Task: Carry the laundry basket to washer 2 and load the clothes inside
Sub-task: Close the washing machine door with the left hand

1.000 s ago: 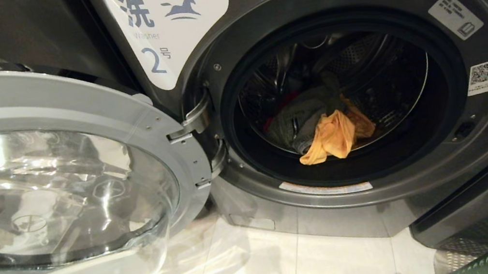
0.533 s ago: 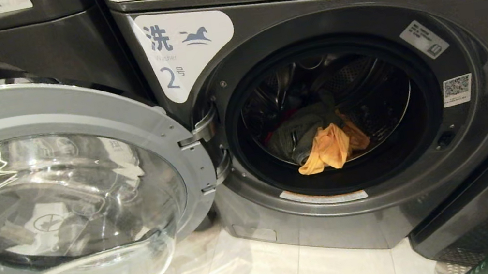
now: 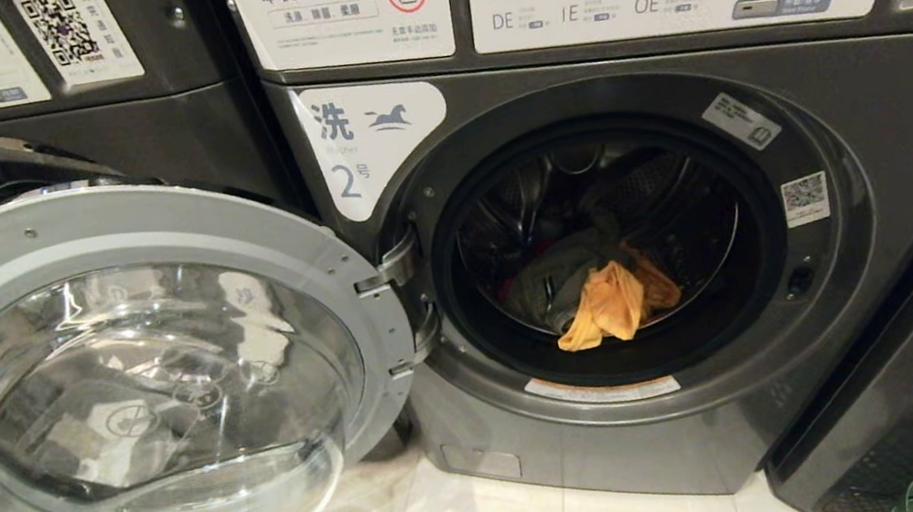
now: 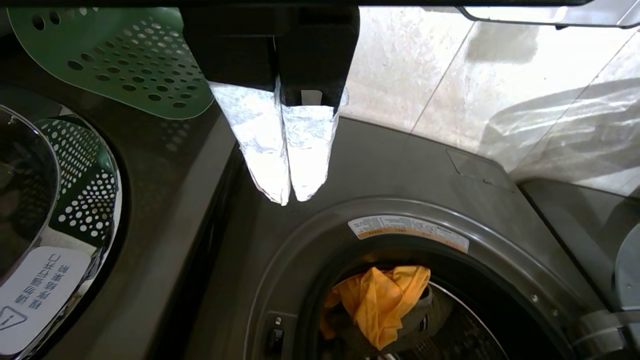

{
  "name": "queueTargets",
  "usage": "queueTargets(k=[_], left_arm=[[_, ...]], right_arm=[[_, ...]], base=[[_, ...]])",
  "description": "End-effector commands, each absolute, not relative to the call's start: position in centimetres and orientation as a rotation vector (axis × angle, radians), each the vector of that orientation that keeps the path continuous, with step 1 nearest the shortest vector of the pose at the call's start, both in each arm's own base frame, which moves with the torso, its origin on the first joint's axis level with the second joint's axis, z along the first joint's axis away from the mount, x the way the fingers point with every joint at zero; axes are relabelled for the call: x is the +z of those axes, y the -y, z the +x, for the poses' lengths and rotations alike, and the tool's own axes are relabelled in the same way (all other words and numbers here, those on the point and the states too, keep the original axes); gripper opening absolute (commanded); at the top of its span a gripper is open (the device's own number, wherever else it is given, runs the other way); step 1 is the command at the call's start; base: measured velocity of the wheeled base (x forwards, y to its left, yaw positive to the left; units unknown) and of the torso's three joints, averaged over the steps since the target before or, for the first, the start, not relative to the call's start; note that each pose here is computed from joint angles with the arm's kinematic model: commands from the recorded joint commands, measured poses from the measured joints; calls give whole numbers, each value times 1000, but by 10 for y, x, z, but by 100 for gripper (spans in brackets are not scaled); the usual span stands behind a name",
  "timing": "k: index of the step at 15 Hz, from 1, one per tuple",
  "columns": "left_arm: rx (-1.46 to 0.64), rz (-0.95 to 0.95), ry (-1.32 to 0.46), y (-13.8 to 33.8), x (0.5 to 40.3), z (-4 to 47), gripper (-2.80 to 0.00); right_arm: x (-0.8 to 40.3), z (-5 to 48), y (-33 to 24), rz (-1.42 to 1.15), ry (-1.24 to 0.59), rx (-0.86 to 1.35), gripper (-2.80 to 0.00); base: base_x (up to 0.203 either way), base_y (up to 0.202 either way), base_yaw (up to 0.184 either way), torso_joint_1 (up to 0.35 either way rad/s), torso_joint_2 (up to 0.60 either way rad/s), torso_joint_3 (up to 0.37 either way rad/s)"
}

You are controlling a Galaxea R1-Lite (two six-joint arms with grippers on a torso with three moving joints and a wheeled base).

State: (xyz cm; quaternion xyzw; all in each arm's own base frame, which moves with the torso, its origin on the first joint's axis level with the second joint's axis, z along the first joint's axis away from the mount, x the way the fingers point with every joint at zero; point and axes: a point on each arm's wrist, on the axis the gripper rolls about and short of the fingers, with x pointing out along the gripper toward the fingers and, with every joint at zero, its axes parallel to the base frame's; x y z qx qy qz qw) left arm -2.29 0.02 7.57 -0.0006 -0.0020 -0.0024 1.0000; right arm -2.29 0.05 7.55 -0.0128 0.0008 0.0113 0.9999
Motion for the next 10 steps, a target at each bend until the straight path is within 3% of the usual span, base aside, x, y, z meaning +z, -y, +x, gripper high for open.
queueTargets(k=[1,6,10], left_arm=[[-5,-2,3,0,76,-23,-280],[-5,-3,3,0,76,-23,-280],[-5,-2,3,0,76,-23,-280]], right_arm=[[76,-23,-1,-26,-3,23,-280],[75,-23,0,-6,-4,0,-280],[75,-23,0,-11,-5,0,-280]], base=[[0,0,0,0,7,200],[0,0,0,0,4,178],[0,0,0,3,1,27]])
